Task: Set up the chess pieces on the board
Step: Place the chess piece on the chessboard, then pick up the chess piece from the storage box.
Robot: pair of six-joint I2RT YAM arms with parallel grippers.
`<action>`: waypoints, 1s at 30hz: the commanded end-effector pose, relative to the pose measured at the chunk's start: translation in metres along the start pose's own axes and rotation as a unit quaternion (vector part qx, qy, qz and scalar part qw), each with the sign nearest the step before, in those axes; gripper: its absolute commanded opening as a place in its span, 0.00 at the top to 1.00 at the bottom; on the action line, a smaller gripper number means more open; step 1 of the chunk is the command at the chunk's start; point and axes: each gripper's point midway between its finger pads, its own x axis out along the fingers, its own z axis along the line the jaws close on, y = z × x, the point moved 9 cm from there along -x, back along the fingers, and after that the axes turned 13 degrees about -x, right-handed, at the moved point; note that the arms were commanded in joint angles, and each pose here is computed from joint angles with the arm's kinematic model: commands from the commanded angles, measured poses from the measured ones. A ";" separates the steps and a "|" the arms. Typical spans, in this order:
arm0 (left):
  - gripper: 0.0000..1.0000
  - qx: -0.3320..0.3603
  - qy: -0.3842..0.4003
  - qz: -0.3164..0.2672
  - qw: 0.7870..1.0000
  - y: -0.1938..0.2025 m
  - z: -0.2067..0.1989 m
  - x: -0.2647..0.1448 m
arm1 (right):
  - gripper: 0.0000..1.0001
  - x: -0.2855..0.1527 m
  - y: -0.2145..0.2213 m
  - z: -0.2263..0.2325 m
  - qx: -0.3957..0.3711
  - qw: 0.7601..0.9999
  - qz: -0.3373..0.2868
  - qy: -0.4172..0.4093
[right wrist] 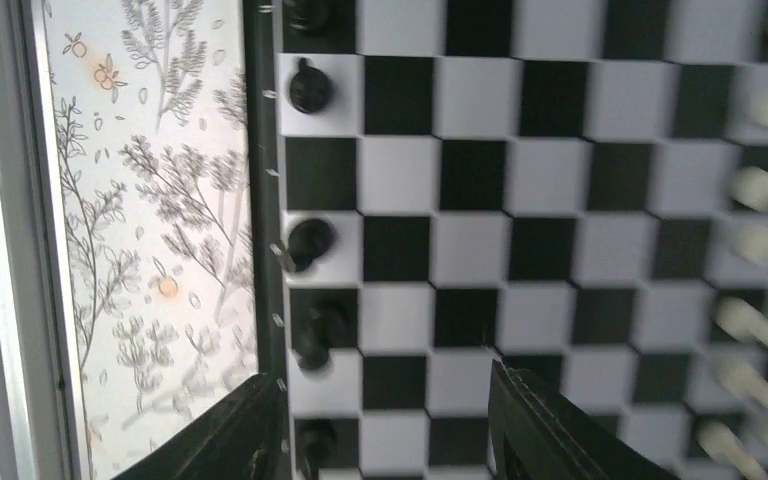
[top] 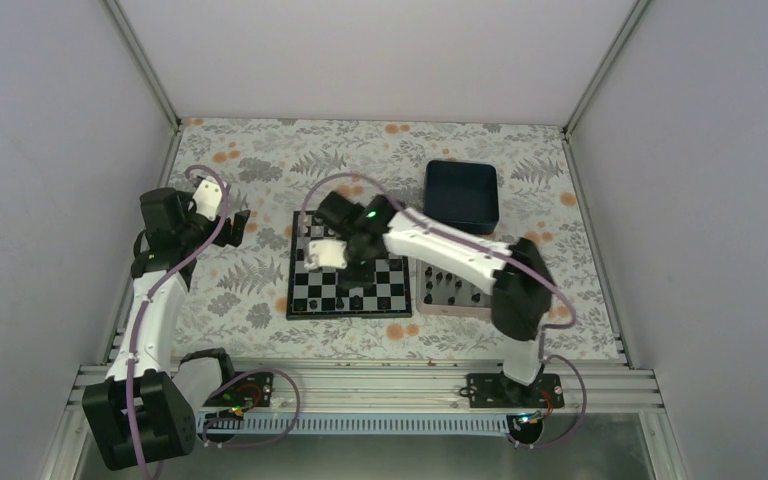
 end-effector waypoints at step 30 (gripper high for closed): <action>0.00 -0.003 -0.001 -0.013 1.000 -0.002 0.000 -0.003 | 0.45 -0.018 0.251 0.029 0.308 0.941 0.023 0.135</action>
